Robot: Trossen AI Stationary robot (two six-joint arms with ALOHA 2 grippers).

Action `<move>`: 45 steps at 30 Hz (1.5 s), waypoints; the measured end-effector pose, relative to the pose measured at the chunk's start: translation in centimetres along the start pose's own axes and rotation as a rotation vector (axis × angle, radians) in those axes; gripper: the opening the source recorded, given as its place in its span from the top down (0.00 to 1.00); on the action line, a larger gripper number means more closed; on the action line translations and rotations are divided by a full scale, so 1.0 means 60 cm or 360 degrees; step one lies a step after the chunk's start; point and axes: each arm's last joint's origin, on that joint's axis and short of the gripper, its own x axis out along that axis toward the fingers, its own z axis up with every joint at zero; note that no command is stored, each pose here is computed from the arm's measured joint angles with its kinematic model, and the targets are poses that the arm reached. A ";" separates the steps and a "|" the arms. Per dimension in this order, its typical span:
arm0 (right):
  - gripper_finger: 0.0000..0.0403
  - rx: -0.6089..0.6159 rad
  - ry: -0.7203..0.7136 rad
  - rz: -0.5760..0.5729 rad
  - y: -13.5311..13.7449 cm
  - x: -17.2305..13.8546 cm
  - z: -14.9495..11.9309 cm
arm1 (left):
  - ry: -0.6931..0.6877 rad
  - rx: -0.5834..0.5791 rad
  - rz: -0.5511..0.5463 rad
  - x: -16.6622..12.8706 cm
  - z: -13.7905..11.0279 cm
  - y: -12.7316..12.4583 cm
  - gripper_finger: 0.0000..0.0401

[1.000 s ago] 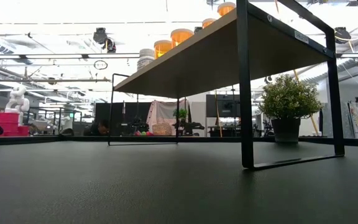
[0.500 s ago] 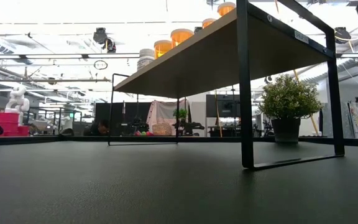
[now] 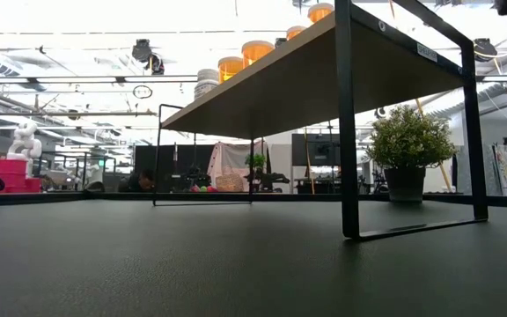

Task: Pick and place medicine bottles onto shelf by color
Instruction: Put the orange tablet bottle on the shelf aligned with the orange tablet bottles

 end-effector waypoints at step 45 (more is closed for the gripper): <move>0.73 0.0044 -0.0176 0.0077 0.014 -0.130 0.270 | -0.0018 0.0030 0.0003 0.000 0.002 0.000 0.39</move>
